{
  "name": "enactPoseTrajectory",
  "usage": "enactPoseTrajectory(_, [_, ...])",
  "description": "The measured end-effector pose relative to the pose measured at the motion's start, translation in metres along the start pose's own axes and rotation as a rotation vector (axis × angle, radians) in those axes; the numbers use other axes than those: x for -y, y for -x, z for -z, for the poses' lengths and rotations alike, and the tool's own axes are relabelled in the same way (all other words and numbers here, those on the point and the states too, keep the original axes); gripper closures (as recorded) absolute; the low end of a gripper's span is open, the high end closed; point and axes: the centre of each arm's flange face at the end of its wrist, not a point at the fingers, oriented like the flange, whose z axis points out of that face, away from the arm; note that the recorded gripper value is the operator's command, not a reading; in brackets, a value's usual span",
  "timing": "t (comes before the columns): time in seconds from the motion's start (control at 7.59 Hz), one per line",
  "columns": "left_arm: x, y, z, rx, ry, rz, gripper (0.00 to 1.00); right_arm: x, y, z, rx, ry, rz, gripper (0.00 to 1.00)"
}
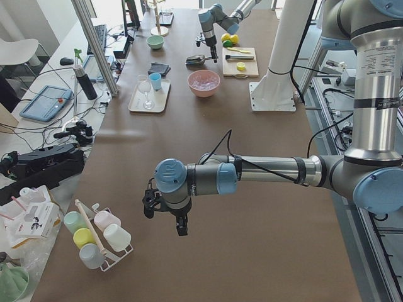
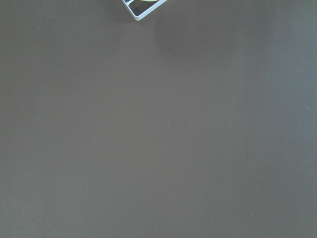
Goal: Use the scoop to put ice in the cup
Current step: 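Lower the scoop onto the table and open the right gripper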
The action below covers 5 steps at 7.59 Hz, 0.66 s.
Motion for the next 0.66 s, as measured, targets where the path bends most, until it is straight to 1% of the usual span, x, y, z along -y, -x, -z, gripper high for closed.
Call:
enactPoseTrajectory(0.4, [-0.002, -0.004, 0.002, 0.000, -0.002, -0.010, 0.02, 0.000, 0.003, 0.001, 0.003, 0.001, 0.004, 0.00])
enactPoseTrajectory(0.66, [-0.001, -0.006, 0.004, 0.003, -0.006, -0.018, 0.02, -0.004, 0.007, 0.011, 0.014, -0.011, 0.017, 0.00])
